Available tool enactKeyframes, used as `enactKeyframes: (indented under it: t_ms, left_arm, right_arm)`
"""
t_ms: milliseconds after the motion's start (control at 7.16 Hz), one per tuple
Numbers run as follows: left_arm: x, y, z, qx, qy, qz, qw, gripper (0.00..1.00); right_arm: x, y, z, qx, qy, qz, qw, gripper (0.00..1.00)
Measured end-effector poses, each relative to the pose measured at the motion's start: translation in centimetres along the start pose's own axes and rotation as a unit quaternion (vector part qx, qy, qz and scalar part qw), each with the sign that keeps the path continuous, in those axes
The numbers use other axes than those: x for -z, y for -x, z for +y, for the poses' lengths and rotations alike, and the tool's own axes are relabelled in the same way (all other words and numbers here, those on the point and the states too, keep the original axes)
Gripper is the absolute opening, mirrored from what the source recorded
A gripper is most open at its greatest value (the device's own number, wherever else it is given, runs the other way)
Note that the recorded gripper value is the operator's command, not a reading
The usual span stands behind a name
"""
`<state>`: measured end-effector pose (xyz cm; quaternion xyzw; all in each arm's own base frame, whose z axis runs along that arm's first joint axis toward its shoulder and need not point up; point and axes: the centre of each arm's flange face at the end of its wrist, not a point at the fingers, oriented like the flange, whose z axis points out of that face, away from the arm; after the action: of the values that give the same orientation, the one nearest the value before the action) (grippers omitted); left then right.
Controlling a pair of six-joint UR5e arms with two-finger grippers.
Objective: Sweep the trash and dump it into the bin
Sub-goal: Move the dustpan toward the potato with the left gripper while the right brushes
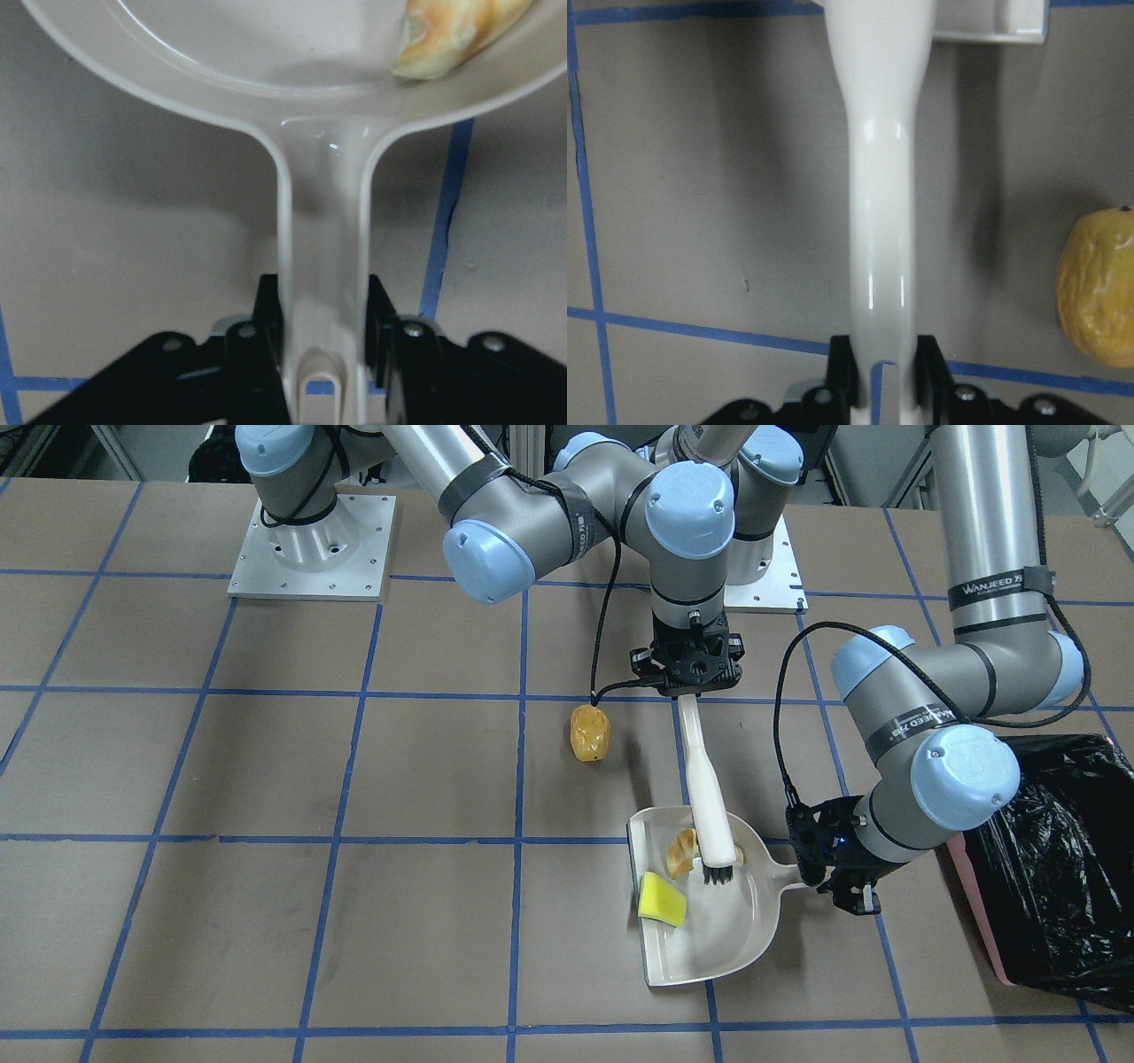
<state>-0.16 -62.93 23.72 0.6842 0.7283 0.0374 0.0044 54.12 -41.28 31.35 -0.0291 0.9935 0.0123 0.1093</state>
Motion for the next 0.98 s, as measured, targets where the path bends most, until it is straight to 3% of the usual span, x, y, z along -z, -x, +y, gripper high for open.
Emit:
enactKeyframes:
  t_ms: [279,559,698,977]
  left_arm:
    - [0.0,-2.9,0.3,-0.003,0.002,0.014,0.9999,0.00]
    - [-0.2,-8.0,0.1,-0.015,0.022,0.028,0.9993,0.00]
    - [-0.5,-10.8,-0.3,-0.017,0.028,0.027,0.9991,0.00]
    - [-1.1,-16.0,-0.9,-0.015,0.039,0.018,0.9990,0.00]
  right_arm:
    - [3.6,-4.3,-3.8,0.010,-0.020,0.001,0.9997,0.00]
    - [6.6,-9.8,-7.1,0.021,-0.018,0.020,0.9994,0.00]
    - [7.0,-12.4,-8.1,0.027,-0.007,0.046,0.9986,0.00]
    - [6.8,-15.3,-6.8,0.025,0.053,0.094,0.9938,0.00]
